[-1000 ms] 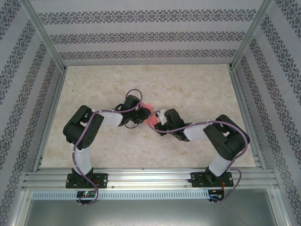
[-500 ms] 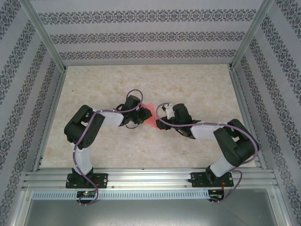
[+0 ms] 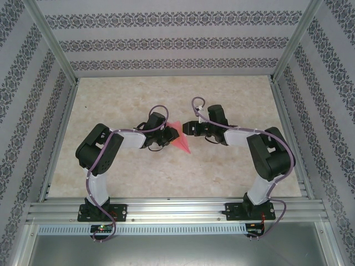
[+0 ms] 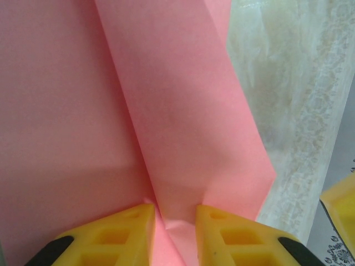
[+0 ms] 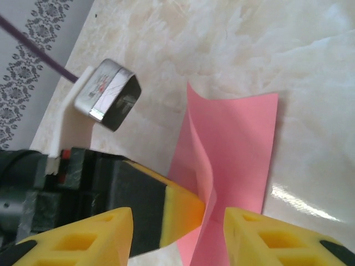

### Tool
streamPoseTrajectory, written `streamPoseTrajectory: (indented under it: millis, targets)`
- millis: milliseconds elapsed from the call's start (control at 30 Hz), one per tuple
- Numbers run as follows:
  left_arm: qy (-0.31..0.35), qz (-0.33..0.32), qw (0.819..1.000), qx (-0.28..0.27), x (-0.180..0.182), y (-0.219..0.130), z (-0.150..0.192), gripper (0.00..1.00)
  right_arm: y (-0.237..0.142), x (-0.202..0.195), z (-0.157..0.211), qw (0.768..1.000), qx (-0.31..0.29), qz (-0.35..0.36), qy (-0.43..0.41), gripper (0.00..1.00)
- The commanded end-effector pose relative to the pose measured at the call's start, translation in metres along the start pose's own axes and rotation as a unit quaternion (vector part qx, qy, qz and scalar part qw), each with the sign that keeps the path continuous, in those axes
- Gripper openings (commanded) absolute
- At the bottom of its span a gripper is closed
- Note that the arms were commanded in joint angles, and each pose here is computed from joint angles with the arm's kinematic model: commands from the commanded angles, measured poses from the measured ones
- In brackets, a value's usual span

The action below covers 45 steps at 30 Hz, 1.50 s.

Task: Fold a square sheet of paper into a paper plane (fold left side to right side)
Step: Fourth fold the wing at the center of the table.

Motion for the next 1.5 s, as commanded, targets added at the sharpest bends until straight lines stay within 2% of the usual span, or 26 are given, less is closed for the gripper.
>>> streamPoseTrajectory:
  millis: [0,900,1033,1300,1467]
  targets:
    - [0.006,-0.002,1.000,-0.003,-0.006,0.002,0.003,0.27,0.007,-0.005,-0.002,0.999,0.021,-0.019,0.021,0.47]
    - [0.006,-0.008,1.000,-0.001,-0.005,0.004,0.005,0.26,0.036,-0.024,0.004,0.998,0.058,-0.007,0.039,0.33]
    - [0.007,-0.007,1.000,-0.001,-0.006,0.004,0.005,0.26,0.037,-0.023,0.004,0.997,0.061,-0.009,0.036,0.28]
    - [0.007,-0.010,1.000,0.000,-0.005,0.004,0.005,0.26,0.040,-0.025,0.003,0.997,0.067,-0.007,0.032,0.07]
    - [0.007,-0.011,1.000,0.001,-0.005,0.004,0.005,0.26,0.042,-0.028,0.004,0.997,0.077,0.006,0.031,0.04]
Point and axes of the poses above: each hand's point on the last joint's axis, 136 mm out from that joint toward the fingers, its own y axis out along the fingers, its own x axis along the line the jaws close on, z = x × y, the point moved 10 cm from there along -y, back along the fingers, and after that the axes turned 9 degrees about -y, right-handed, at the moved point
